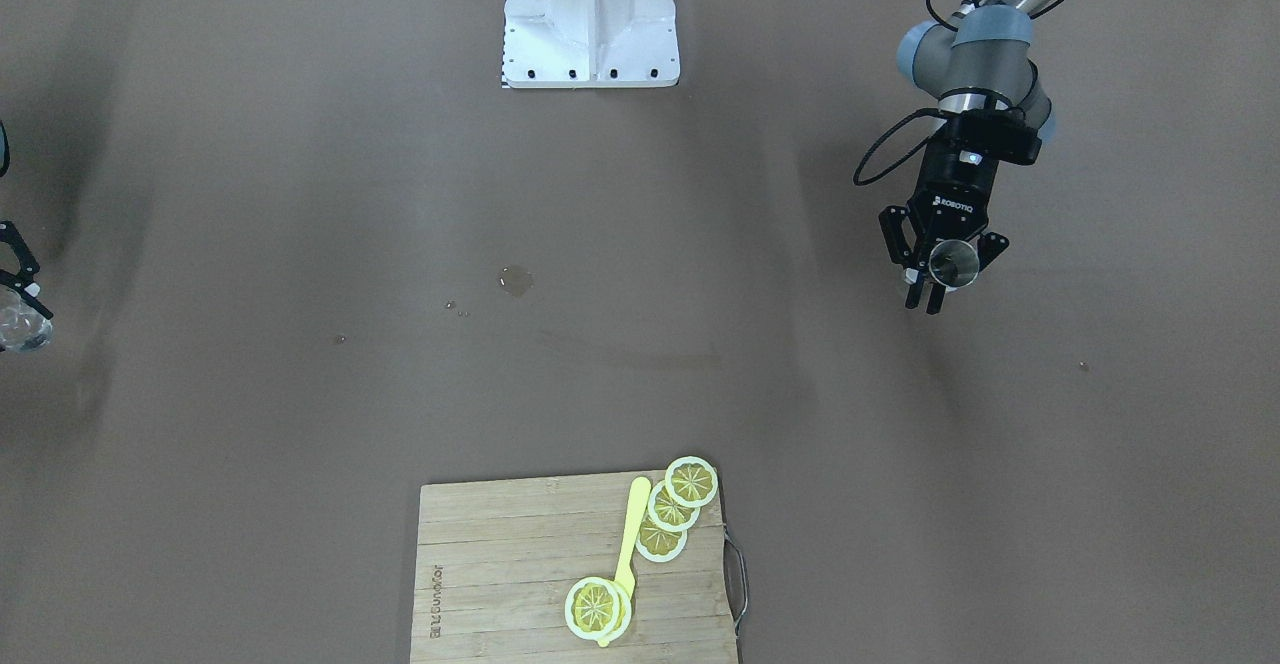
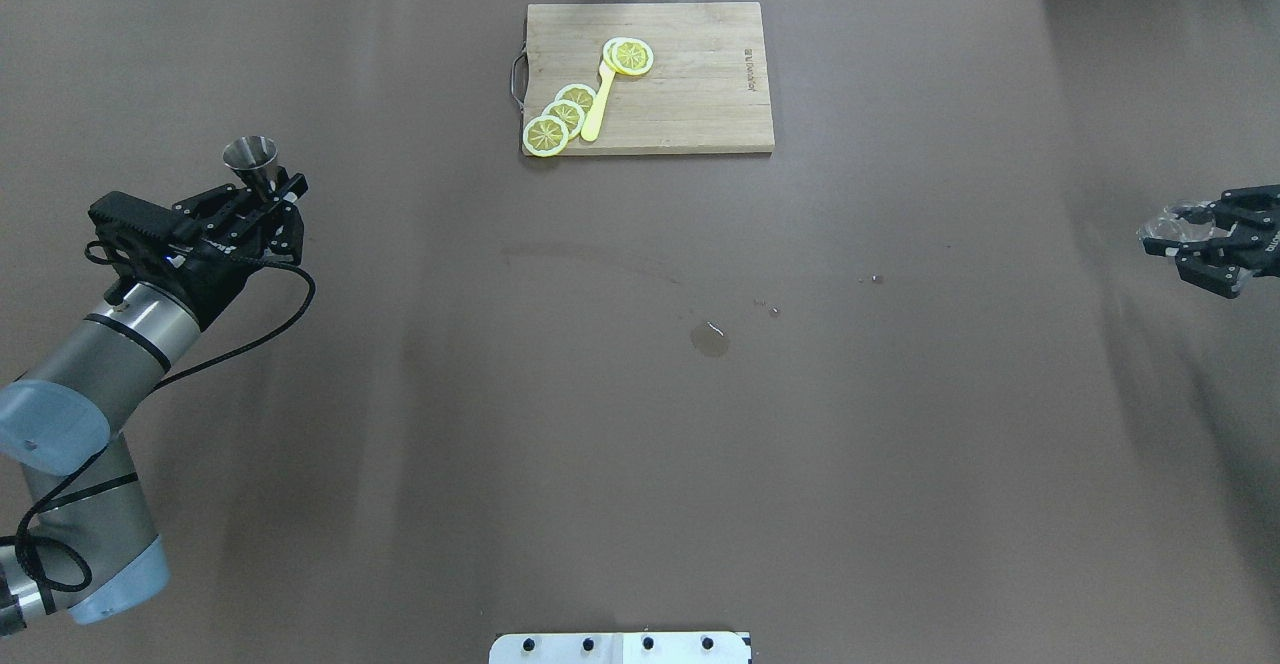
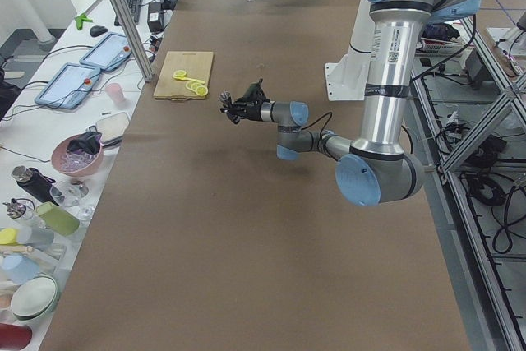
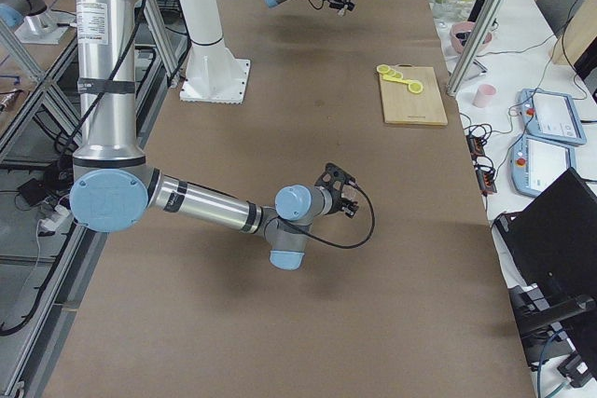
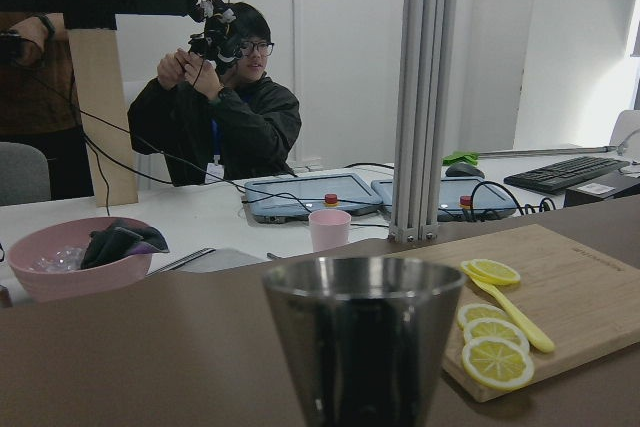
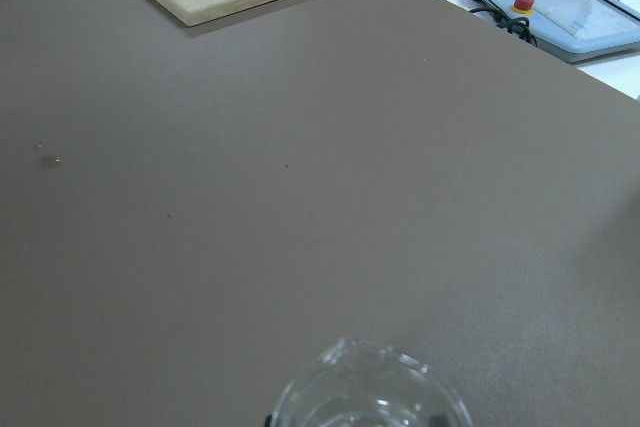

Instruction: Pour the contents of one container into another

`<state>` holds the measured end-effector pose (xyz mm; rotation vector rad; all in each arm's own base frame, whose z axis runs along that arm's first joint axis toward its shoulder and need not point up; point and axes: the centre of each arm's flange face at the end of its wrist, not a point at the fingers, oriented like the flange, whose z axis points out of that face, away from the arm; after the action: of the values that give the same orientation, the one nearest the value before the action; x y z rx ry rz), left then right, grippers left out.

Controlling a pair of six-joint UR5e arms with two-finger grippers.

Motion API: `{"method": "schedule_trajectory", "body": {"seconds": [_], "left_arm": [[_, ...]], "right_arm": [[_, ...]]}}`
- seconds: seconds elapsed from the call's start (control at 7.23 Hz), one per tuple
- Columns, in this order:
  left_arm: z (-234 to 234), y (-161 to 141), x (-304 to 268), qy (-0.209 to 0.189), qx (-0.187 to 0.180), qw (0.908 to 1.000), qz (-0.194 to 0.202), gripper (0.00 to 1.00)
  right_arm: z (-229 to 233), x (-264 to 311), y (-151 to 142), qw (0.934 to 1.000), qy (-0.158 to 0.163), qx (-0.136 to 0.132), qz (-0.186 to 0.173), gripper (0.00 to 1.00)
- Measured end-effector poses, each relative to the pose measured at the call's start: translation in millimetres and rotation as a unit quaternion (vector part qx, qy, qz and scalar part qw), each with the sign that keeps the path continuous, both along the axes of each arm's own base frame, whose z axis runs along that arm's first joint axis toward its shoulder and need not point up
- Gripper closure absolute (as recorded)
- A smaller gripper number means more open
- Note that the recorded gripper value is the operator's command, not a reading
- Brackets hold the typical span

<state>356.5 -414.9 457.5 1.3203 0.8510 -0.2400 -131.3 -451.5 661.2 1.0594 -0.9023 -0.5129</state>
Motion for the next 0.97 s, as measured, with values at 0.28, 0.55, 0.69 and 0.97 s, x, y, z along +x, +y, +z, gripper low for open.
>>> {"method": "schedule_trajectory", "body": {"seconds": [0.28,0.55,0.69,0.97], "left_arm": [[22.5,8.0,-20.4,0.003,-0.037,0.9989,-0.027,1.00],[42.7,17.9,-40.9,0.003,-0.062,0.9963,-0.059,1.00],[49.6,22.0,-44.8,0.000,-0.066,0.9952,-0.072,1.00],[64.0,28.0,-42.3,0.005,-0.077,0.9931,-0.088,1.00]], "right_arm": [[0.6,-14.8,-13.1,1.0000,-0.002,0.000,-0.001,1.00],[-11.3,-39.2,-20.0,0.9997,-0.016,0.001,-0.016,1.00],[-15.5,-51.2,-20.0,0.9995,-0.021,0.001,-0.025,1.00],[-17.9,-71.1,-15.4,0.9988,-0.023,0.000,-0.043,1.00]]}}
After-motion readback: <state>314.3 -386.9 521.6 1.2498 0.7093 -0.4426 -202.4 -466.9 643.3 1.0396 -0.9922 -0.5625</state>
